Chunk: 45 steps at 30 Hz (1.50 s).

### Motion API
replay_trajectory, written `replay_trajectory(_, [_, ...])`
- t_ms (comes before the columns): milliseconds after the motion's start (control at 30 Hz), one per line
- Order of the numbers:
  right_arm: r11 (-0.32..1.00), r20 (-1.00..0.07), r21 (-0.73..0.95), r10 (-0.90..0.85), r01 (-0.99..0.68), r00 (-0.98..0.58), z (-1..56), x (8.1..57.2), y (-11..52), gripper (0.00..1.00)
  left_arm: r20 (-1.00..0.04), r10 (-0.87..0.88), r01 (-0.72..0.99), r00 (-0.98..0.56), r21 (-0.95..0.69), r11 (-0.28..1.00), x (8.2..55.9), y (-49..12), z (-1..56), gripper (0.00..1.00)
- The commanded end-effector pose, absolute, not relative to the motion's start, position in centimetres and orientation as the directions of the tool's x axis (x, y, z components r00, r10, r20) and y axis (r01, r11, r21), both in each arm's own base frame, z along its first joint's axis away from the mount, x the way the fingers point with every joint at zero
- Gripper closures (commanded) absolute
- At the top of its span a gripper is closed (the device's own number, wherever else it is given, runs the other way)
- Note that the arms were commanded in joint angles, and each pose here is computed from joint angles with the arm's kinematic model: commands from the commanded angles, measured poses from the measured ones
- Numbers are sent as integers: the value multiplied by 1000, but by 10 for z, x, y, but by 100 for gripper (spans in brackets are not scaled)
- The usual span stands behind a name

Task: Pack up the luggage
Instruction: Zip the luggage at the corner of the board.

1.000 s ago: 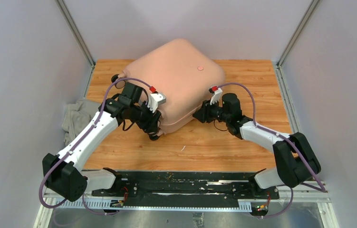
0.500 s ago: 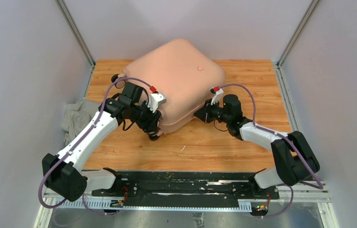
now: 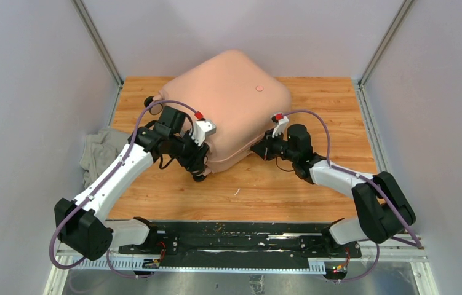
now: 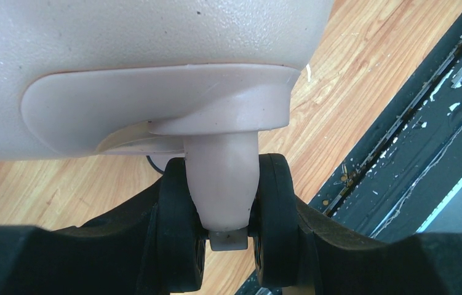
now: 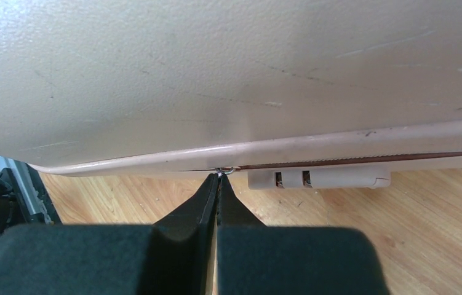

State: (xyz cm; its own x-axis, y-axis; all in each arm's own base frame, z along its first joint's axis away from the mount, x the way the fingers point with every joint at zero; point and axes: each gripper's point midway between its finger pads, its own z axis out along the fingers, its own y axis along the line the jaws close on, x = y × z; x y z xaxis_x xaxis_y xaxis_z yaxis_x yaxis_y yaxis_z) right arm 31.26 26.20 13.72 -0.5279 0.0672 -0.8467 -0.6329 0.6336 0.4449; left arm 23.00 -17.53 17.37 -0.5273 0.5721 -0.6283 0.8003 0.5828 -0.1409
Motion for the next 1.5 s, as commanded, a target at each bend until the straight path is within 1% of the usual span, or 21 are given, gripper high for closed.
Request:
replay_trajectory(0, [641, -888, 382, 56, -666, -456, 154, 306, 268, 100, -789, 515, 879, -334, -63, 473, 245, -208, 233, 100])
replay_trajectory(133, [679, -897, 350, 45, -645, -439, 153, 307, 265, 100, -790, 516, 880, -330, -60, 471, 245, -209, 234, 100])
replay_trajectory(267, [674, -902, 328, 15, -662, -431, 153, 300, 277, 100, -786, 517, 878, -338, -64, 475, 245, -210, 233, 100])
replay_trajectory(567, [541, -919, 290, -74, -790, -388, 166, 244, 333, 100, -788, 522, 883, -327, -59, 465, 245, -212, 233, 100])
replay_trajectory(1033, [351, -917, 330, -100, -876, -386, 175, 189, 399, 100, -797, 515, 900, -316, -80, 429, 246, -221, 238, 100])
replay_trajectory(1100, [358, -914, 335, -103, -872, -393, 176, 190, 403, 100, -799, 509, 902, -321, -93, 422, 246, -224, 239, 100])
replay_trajectory(1167, [430, -912, 331, -84, -840, -402, 175, 201, 391, 100, -800, 503, 901, -327, -103, 422, 245, -225, 240, 100])
replay_trajectory(1200, [489, -908, 333, -63, -806, -413, 174, 211, 379, 94, -800, 500, 898, -332, -105, 427, 245, -225, 241, 98])
replay_trajectory(1233, [537, -902, 346, -35, -769, -430, 172, 219, 364, 82, -799, 495, 893, -341, -111, 435, 245, -224, 242, 88])
replay_trajectory(1267, [592, -894, 367, 13, -717, -447, 172, 236, 343, 69, -801, 487, 889, -347, -115, 444, 245, -224, 244, 75])
replay_trajectory(1300, [623, -880, 402, 60, -671, -471, 171, 246, 323, 64, -804, 478, 887, -354, -126, 445, 243, -225, 246, 66])
replay_trajectory(1400, [698, -837, 481, 186, -530, -515, 166, 272, 269, 52, -813, 460, 895, -355, -154, 418, 238, -231, 251, 45])
replay_trajectory(1433, [730, -826, 490, 214, -477, -521, 162, 279, 253, 49, -815, 462, 900, -349, -154, 407, 238, -234, 253, 38])
replay_trajectory(1467, [755, -813, 500, 239, -425, -532, 159, 285, 239, 49, -815, 470, 905, -341, -148, 399, 239, -237, 253, 32])
